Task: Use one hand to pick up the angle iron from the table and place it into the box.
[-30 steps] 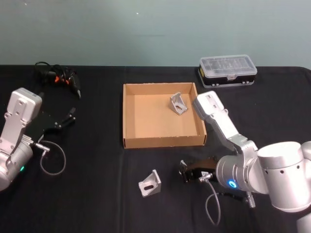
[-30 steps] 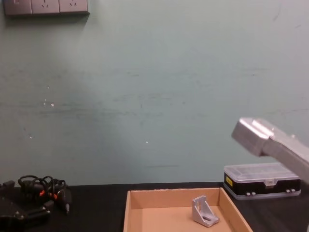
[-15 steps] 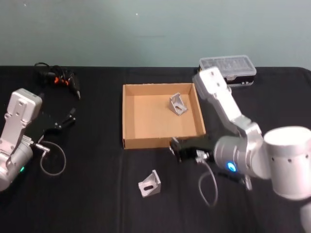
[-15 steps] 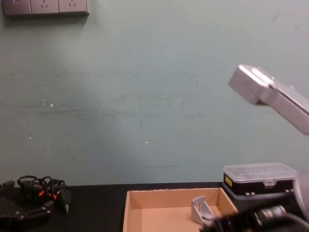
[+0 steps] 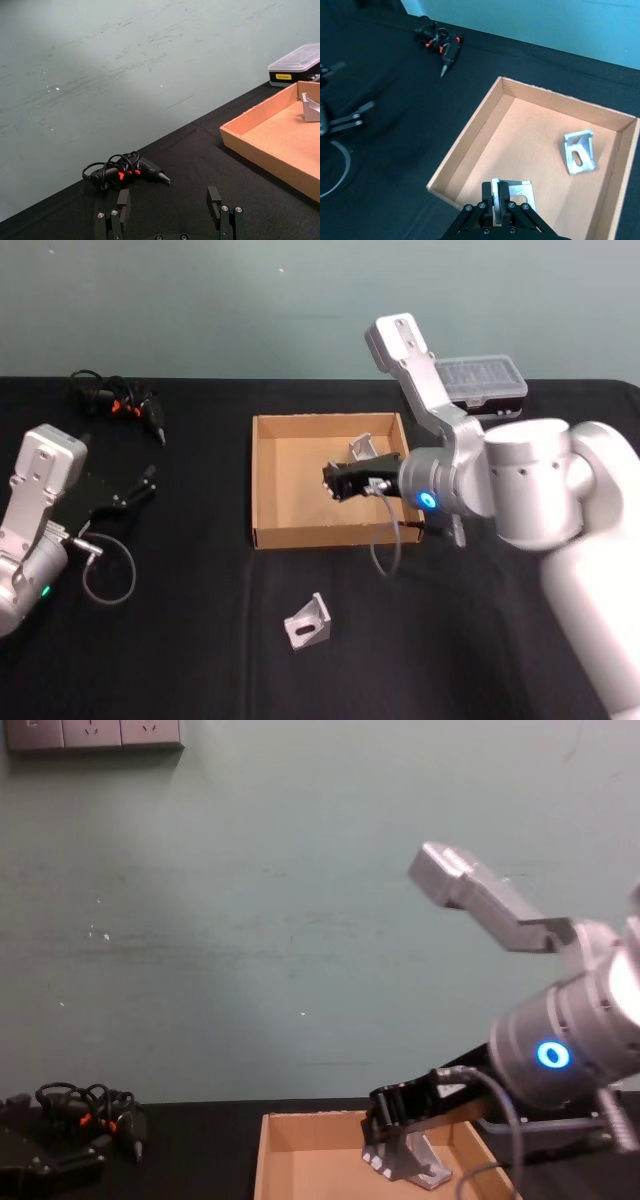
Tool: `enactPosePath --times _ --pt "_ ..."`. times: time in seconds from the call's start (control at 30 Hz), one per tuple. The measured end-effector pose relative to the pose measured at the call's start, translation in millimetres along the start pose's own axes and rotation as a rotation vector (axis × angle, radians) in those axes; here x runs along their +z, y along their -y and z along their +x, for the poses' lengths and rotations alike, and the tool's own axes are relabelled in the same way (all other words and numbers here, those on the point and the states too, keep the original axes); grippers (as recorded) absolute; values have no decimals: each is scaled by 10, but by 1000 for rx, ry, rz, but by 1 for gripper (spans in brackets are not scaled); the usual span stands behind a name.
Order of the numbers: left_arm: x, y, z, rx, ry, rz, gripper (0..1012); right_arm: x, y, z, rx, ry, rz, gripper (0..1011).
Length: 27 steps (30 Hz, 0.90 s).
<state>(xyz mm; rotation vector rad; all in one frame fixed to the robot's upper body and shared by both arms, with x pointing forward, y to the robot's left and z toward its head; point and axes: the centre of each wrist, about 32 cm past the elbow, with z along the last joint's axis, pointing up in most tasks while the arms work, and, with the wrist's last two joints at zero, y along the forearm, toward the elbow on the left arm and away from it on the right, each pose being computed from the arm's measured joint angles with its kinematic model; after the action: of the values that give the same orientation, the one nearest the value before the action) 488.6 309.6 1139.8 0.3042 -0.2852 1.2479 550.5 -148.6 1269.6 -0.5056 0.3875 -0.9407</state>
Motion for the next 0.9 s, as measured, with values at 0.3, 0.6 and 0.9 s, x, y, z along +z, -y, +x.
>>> enactPosePath --times 0.3,0.6,0.9 --pt "-1 0 1 0 0 0 1000 188 -475 95 -36 4 -19 86" --pt "-1 0 0 0 0 0 1000 267 -744 113 -52 15 -27 86" --pt "-1 0 0 0 0 0 1000 270 -877 128 -64 11 -46 86"
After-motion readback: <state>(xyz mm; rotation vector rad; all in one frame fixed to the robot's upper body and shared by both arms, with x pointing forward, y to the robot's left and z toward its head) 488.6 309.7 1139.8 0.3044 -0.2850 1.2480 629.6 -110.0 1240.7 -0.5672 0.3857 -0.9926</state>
